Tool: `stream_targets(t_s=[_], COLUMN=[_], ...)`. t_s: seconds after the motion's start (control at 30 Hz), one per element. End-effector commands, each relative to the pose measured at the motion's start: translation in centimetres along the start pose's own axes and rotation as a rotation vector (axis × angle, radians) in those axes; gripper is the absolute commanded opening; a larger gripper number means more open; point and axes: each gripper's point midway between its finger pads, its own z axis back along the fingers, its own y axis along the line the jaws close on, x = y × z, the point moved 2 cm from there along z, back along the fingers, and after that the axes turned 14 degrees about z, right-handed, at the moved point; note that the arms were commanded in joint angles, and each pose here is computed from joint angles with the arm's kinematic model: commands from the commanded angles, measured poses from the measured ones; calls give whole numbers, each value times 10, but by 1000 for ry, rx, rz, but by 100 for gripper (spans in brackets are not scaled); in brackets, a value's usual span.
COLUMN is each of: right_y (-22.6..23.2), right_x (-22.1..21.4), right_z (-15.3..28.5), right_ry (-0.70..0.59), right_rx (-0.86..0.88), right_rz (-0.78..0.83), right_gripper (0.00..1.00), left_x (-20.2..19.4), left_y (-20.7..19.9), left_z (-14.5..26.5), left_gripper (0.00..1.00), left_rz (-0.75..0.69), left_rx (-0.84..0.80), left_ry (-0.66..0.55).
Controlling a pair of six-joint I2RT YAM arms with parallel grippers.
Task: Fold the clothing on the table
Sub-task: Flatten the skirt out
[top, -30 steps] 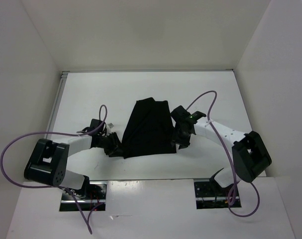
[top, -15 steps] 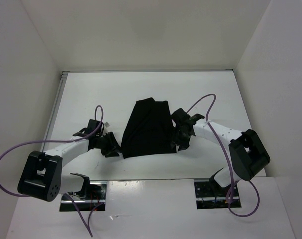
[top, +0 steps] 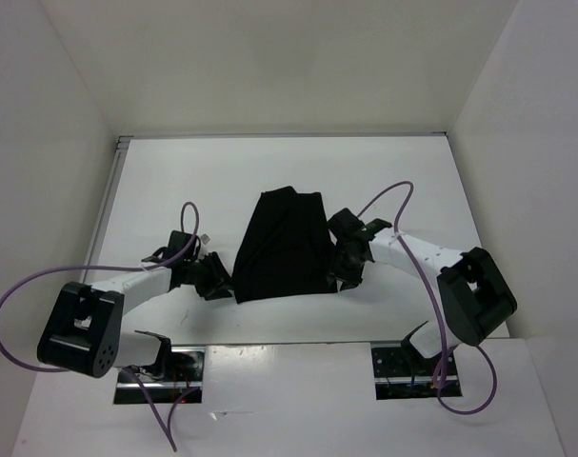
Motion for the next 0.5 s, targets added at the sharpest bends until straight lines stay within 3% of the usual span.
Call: stream_targets(t_s=[0.0, 0.13, 0.27, 0.3, 0.33, 0.47], right_y=[3, -4, -6, -3, -4, -2], right_x=[4, -3, 2, 5, 10, 24], right_z=[4, -8, -18, -18, -19, -24], right_ry=[-28, -10, -22, -24, -38, -63], right_rx=[28, 1, -21, -19, -37, -50], right_rz=[-29, -39, -39, -39, -39, -20], right_gripper=[42, 42, 42, 42, 42, 43], left_x=[0, 0, -2, -3, -4, -4], left_y=[-4, -1, 5, 5, 7, 8], left_z=[-7, -14, -19, -19, -20, -21], left_gripper=[46, 42, 22, 10, 5, 0], left_rz=[4, 13, 22, 13, 19, 4], left_rx=[-34, -31, -11, -16, -7, 1], left_ry=[18, 43, 68, 76, 82, 87])
